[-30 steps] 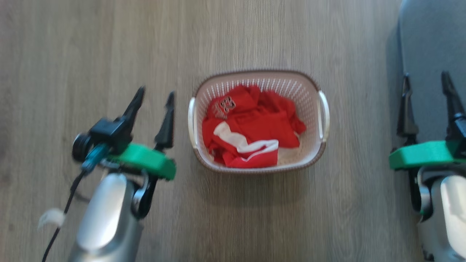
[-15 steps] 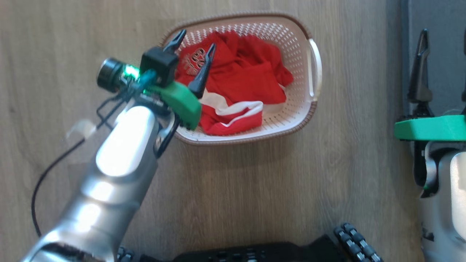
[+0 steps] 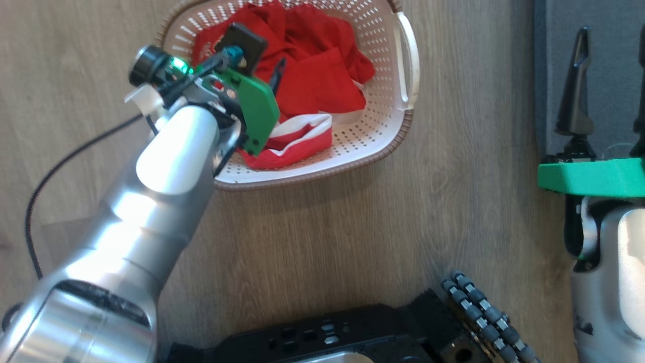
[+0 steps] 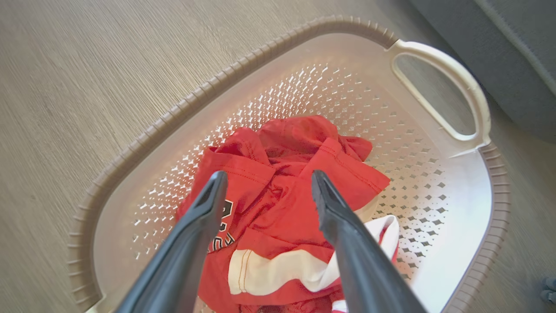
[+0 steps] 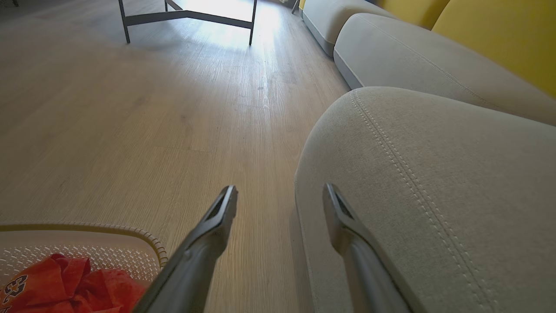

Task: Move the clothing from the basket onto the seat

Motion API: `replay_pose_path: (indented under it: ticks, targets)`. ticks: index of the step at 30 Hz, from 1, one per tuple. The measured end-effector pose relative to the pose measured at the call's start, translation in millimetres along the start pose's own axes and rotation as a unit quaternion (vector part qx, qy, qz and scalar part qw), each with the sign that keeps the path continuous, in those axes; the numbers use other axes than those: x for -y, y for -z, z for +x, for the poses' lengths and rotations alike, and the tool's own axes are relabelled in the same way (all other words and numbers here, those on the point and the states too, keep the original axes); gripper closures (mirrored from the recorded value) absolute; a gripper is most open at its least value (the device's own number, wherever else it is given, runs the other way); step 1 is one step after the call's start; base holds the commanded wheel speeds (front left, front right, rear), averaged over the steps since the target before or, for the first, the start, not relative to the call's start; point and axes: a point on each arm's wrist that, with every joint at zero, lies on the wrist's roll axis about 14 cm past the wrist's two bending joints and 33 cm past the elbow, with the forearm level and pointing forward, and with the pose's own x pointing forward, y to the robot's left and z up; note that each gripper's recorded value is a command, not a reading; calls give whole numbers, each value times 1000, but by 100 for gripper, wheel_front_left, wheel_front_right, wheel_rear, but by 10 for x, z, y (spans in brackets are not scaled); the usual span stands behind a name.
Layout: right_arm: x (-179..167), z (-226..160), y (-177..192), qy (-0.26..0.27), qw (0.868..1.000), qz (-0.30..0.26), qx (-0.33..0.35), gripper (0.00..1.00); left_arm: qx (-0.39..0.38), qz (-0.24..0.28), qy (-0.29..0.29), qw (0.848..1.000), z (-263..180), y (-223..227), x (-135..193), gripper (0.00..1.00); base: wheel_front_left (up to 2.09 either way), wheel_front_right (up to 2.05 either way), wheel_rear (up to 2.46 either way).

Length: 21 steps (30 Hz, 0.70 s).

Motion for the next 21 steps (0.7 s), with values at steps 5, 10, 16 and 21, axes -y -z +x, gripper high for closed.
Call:
replay_pose_path:
  ticks: [5, 10, 16, 21]
  targets:
    - [12, 31, 35, 0, 1000, -5, 0, 0, -21, -10, -3, 1000, 167, 66, -73, 0, 0, 0, 0]
    - [31, 27, 206, 5, 1000, 7, -17, 0, -47, -23, -12, 999, 367, 229, -192, 0, 0, 0, 0]
    - [62, 20, 311, 9, 1000, 10, -26, 0, -76, -39, -19, 996, 501, 472, -272, 0, 0, 0, 0]
    - [82, 14, 337, 12, 999, 13, -29, 0, -90, -34, -21, 995, 556, 547, -288, 0, 0, 0, 0]
